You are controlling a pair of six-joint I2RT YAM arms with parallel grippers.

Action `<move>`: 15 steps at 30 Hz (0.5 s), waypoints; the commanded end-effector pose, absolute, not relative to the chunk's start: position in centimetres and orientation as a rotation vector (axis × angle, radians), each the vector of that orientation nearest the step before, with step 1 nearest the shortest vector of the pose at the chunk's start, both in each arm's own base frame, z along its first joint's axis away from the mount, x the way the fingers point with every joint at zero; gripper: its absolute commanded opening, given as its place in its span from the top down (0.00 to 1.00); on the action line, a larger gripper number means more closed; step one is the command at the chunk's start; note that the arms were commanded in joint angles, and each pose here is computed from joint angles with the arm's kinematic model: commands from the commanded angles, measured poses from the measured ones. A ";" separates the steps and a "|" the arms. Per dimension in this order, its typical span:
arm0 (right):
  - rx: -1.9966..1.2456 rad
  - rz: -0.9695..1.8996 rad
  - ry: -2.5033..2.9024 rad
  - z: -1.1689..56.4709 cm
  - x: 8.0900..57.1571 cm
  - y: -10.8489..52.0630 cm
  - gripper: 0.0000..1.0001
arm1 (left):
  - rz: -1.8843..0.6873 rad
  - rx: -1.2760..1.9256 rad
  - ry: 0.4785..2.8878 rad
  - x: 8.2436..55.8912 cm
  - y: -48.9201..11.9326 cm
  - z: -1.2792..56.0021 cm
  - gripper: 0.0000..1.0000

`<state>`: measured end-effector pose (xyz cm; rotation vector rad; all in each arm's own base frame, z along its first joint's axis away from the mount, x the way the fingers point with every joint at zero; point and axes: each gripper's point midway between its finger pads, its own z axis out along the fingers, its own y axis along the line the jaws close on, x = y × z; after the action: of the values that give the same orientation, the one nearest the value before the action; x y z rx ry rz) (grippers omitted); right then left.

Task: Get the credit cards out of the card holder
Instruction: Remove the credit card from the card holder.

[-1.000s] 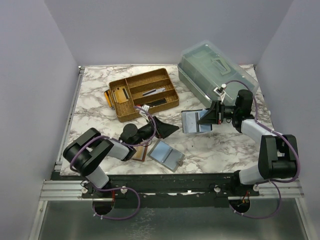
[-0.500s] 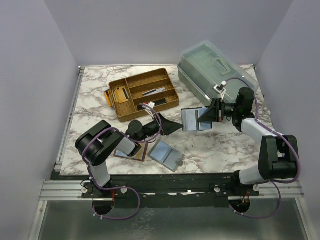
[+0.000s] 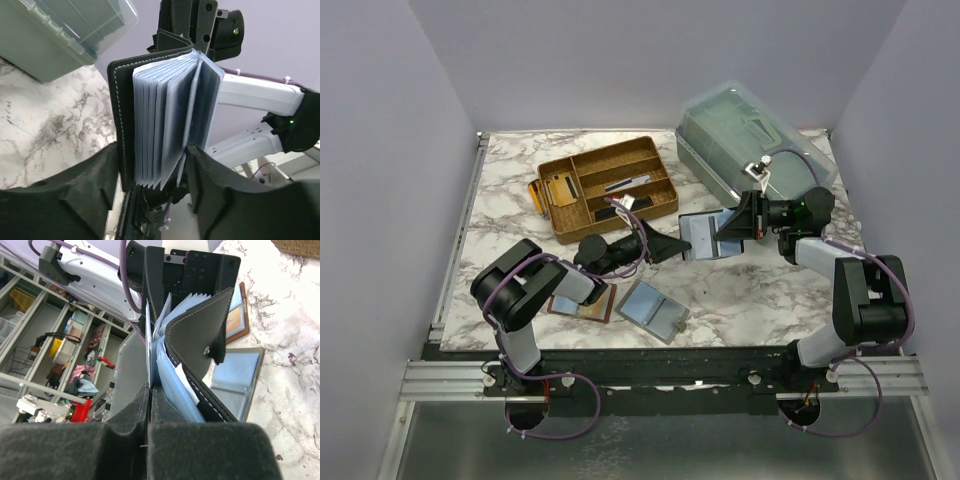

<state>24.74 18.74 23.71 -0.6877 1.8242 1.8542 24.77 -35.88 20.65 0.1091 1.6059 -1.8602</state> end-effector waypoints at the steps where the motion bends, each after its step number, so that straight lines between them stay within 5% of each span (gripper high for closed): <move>1: -0.845 1.816 1.851 23.2 22.7 18.2 1.00 | -1.948 0.219 1.404 23.3 -35.6 25.0 0.47; 8: -0.820 1.845 1.865 22.5 23.1 18.2 1.00 | -1.989 0.273 1.351 22.5 -35.8 27.1 0.51; 13: -0.808 1.863 1.859 22.5 23.3 18.3 1.00 | -2.016 0.296 1.336 22.0 -35.9 27.9 0.72; 15: -0.803 1.869 1.853 22.5 23.3 18.3 1.00 | -2.015 0.298 1.341 22.0 -35.9 27.7 0.91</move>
<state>24.97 18.74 23.31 -0.6550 1.8493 1.8806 24.18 -36.49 22.83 0.1513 1.5758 -1.9474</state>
